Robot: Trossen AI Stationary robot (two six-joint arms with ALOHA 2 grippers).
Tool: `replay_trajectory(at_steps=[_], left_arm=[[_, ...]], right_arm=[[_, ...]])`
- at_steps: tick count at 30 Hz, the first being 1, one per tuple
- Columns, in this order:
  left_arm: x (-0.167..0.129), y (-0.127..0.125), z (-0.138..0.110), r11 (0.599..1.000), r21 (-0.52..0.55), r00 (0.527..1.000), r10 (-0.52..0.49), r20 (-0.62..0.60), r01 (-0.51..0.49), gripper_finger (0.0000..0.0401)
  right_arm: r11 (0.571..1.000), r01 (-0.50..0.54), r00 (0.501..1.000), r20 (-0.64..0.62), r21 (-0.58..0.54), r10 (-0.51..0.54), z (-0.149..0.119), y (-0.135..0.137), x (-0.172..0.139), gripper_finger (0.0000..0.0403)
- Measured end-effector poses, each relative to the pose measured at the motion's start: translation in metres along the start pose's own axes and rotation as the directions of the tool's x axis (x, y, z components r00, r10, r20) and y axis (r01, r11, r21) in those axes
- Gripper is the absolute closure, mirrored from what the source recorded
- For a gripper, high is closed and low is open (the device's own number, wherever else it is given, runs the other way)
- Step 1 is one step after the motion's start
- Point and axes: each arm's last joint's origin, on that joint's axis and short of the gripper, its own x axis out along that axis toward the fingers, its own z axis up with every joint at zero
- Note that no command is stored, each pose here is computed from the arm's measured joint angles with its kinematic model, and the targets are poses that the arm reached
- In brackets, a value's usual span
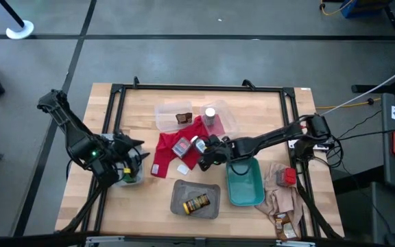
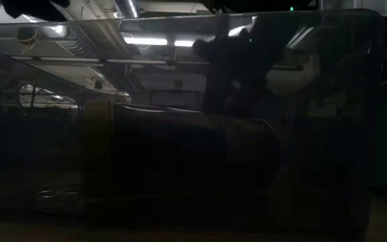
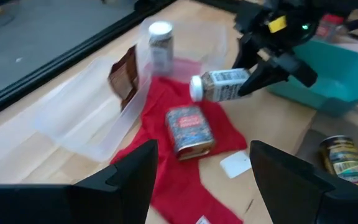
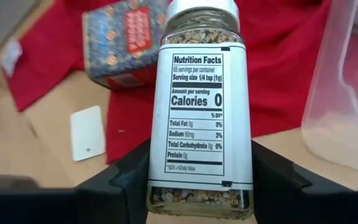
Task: Sort spices by type
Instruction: Put the white seasoning bottle into the right transparent bin
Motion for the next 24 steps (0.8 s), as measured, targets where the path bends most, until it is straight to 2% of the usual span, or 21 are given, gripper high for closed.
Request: replay_trajectory(at_steps=[4,8,12,15,20,24], left_arm=[[0.004,-0.009,0.001,0.999,0.051,1.0,-0.014,0.027,0.013,0.0162],[0.015,-0.018,0.0,0.994,0.112,0.999,0.017,0.032,-0.021,0.0162],[0.032,-0.027,-0.002,0.983,0.168,0.997,0.071,0.029,-0.075,0.0162],[0.043,-0.032,-0.003,0.973,0.213,0.996,0.085,0.008,-0.084,0.0162],[0.056,-0.04,0.004,0.964,0.258,0.994,-0.036,-0.1,0.061,0.0162],[0.062,-0.046,0.014,0.941,0.296,0.985,-0.142,-0.101,0.166,0.0162]], right_arm=[[0.999,-0.031,0.999,0.018,-0.026,0.031,0.006,0.001,-0.012,0.0197],[0.996,-0.07,0.997,0.039,-0.047,0.071,0.013,0.003,-0.023,0.0197],[0.983,-0.153,0.986,0.052,-0.101,0.159,0.018,0.008,-0.029,0.0197],[0.953,-0.24,0.968,0.032,-0.182,0.25,0.021,0.013,-0.033,0.0197],[0.879,-0.354,0.922,0.036,-0.32,0.385,0.026,0.023,-0.036,0.0197],[0.816,-0.364,0.902,0.047,-0.449,0.428,0.028,0.026,-0.038,0.0197]])
